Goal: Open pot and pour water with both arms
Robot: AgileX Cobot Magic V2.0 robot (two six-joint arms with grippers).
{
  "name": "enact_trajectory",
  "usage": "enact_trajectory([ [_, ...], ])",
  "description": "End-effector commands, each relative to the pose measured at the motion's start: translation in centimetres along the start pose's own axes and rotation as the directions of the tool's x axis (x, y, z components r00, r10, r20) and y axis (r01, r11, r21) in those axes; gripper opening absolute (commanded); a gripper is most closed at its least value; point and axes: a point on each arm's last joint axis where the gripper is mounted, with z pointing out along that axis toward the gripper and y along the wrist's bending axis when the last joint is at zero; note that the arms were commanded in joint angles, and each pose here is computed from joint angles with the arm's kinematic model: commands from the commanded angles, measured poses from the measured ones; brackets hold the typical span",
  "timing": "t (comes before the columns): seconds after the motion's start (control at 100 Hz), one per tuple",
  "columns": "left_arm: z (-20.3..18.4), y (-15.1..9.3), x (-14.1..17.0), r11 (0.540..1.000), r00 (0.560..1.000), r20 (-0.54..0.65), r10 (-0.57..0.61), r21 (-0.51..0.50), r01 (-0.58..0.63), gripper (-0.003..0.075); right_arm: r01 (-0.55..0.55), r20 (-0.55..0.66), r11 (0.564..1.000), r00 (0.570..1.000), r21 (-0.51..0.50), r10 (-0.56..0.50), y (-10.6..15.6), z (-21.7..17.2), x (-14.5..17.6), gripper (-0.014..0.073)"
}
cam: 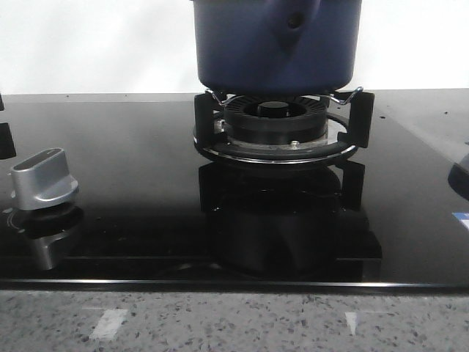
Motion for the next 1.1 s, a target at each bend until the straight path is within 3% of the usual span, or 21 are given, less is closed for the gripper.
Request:
enact_trajectory([
  [0.0,-2.8,-0.3,-4.2,1.000,0.992,0.129,0.009,-0.016,-0.007,0.0304,-0.013,0.057,0.995,0.998,0.094,0.007,-0.8,0.3,-2.8,0.0475],
  [0.21,-5.5,1.5,-5.0,0.999,0.989,0.146,0.012,-0.049,-0.005,0.0304,-0.057,-0.017,0.968,0.998,0.245,0.064,-2.5,3.3,-7.6,0.0475],
  [0.39,-6.5,2.3,-4.9,0.999,0.989,0.147,0.006,-0.052,0.002,0.0304,-0.118,-0.075,0.929,0.985,0.352,0.154,-5.8,6.3,-10.8,0.0472],
  [0.61,-6.6,2.4,-4.8,0.999,0.991,0.134,0.016,-0.052,-0.010,0.0304,-0.150,-0.215,0.925,0.948,0.350,0.235,-8.9,11.1,-10.3,0.0402],
  [0.88,-6.6,2.4,-4.8,0.999,0.991,0.129,0.020,-0.052,-0.013,0.0304,-0.168,-0.284,0.921,0.918,0.352,0.276,-10.2,14.7,-9.5,0.0399],
  [0.95,-6.6,2.4,-4.8,0.999,0.991,0.129,0.020,-0.052,-0.013,0.0304,-0.167,-0.301,0.923,0.912,0.348,0.278,-10.4,15.3,-9.3,0.0353],
  [1.09,-6.6,2.4,-4.8,0.999,0.991,0.129,0.020,-0.052,-0.013,0.0304,-0.167,-0.319,0.922,0.904,0.348,0.284,-10.5,15.9,-9.0,0.0165],
])
